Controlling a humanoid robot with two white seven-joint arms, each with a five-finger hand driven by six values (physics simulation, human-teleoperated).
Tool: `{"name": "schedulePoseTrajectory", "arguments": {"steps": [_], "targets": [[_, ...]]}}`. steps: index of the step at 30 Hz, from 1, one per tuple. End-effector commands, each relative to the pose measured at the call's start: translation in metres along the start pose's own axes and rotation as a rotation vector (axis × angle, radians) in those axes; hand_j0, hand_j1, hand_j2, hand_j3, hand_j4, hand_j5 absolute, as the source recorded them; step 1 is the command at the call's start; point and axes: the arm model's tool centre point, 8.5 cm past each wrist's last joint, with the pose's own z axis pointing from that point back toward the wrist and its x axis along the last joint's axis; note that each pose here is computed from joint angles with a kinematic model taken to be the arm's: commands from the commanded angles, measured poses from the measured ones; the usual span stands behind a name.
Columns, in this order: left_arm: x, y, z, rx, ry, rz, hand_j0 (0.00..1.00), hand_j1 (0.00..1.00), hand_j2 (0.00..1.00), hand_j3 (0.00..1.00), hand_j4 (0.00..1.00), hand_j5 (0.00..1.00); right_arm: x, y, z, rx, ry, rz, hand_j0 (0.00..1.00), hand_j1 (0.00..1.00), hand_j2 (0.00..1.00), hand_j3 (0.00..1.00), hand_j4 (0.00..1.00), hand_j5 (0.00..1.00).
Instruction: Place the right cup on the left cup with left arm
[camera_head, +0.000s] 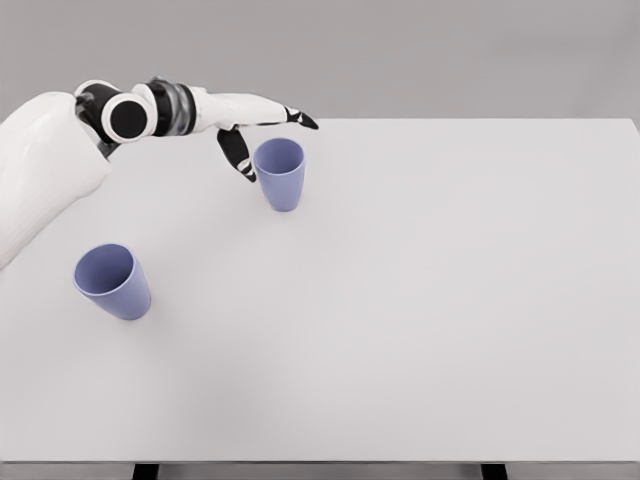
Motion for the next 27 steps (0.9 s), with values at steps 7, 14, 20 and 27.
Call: {"name": "schedulePoseTrajectory", "arguments": {"steps": [7,14,20,27], "targets": [[0.005,-0.008,-0.009,-0.038,0.009,-0.051,0.99,0.99,0.99,0.99,0.99,0.99,0.0,0.0,0.0,0.0,0.0,0.0,1.0,1.0,1.0,1.0,1.0,1.0],[0.009,-0.005,-0.013,-0.043,0.017,-0.087,0.99,0.99,0.99,0.99,0.99,0.99,0.0,0.0,0.0,0.0,-0.001,0.0,1.0,1.0,1.0,1.0,1.0,1.0],[0.013,0.0,-0.014,-0.053,0.017,-0.109,0.99,0.99,0.99,0.99,0.99,0.99,0.0,0.0,0.0,0.0,-0.001,0.0,1.0,1.0,1.0,1.0,1.0,1.0],[0.017,0.003,-0.012,-0.081,0.005,-0.117,0.99,0.99,0.99,0.99,0.99,0.99,0.0,0.0,0.0,0.0,0.0,0.0,1.0,1.0,1.0,1.0,1.0,1.0]]}}
